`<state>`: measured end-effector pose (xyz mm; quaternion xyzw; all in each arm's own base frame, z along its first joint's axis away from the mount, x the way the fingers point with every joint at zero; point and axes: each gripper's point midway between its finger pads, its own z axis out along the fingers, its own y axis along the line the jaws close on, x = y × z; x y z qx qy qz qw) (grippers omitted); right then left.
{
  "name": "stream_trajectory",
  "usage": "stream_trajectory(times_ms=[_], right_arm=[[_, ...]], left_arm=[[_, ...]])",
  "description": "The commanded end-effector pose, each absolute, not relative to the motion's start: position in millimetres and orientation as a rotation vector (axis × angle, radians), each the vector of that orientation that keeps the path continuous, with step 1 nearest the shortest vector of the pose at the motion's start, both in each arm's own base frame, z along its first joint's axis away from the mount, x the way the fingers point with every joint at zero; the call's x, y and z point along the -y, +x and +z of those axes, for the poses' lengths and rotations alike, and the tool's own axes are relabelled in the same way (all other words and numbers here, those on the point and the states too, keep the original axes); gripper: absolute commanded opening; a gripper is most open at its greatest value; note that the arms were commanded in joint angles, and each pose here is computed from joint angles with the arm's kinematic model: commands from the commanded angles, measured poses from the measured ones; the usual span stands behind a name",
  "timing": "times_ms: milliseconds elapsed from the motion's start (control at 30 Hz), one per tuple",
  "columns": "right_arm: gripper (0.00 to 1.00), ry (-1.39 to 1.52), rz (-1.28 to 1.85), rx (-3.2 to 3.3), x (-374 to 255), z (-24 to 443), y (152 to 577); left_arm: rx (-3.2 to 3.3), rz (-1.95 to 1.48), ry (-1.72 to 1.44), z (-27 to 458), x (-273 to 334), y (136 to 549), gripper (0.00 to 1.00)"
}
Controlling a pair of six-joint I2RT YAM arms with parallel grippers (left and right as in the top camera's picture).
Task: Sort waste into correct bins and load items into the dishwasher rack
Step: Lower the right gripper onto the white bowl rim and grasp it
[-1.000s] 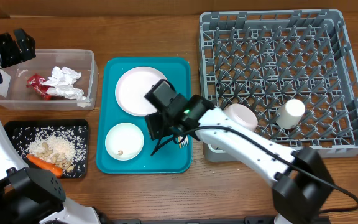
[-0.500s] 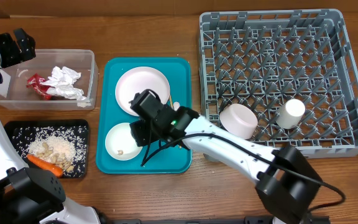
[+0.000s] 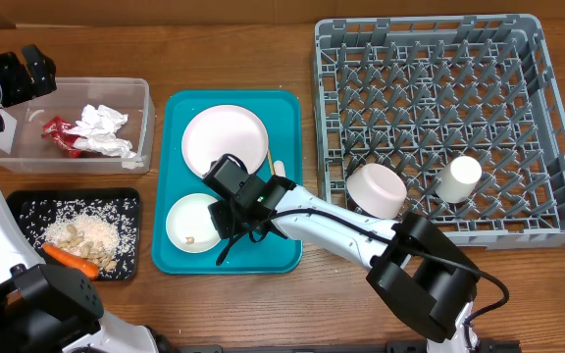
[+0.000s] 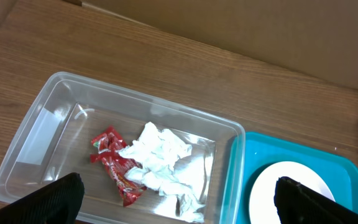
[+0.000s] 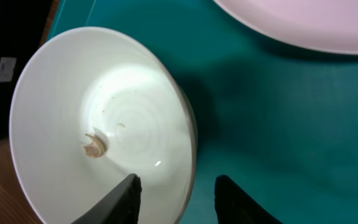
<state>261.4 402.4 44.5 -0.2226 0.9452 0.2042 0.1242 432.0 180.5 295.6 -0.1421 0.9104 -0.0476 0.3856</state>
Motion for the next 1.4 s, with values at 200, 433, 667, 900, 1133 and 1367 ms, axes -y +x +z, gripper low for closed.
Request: stream_trajectory(times_ms=[200, 433, 667, 900, 1133, 1367], right_arm=[[0.36, -0.634, 0.529, -2.728, -399.4, 41.3, 269.3], [0.26, -0.63, 0.517, -2.724, -398.4, 41.3, 271.0], [0.27, -0.627, 0.501, -2.724, -396.7, 40.3, 271.7], [0.27, -0.626, 0.501, -2.725, -396.7, 40.2, 271.8], [0.33, -0.627, 0.497, -2.73, -395.7, 39.6, 270.9], [0.28, -0.627, 0.497, -2.731, -395.5, 39.4, 270.7]], left_arm=[[-2.293, -0.135, -0.363, 304.6, -179.0, 432.4, 1.0], [-2.293, -0.135, -0.363, 304.6, -179.0, 432.4, 1.0], [-2.293, -0.135, -0.363, 304.6, -179.0, 432.4, 1.0], [-2.293, -0.136, -0.363, 304.6, -179.0, 432.4, 1.0], [-2.293, -0.135, -0.363, 304.6, -179.0, 432.4, 1.0], [-2.293, -0.136, -0.363, 304.6, -178.8, 432.5, 1.0]])
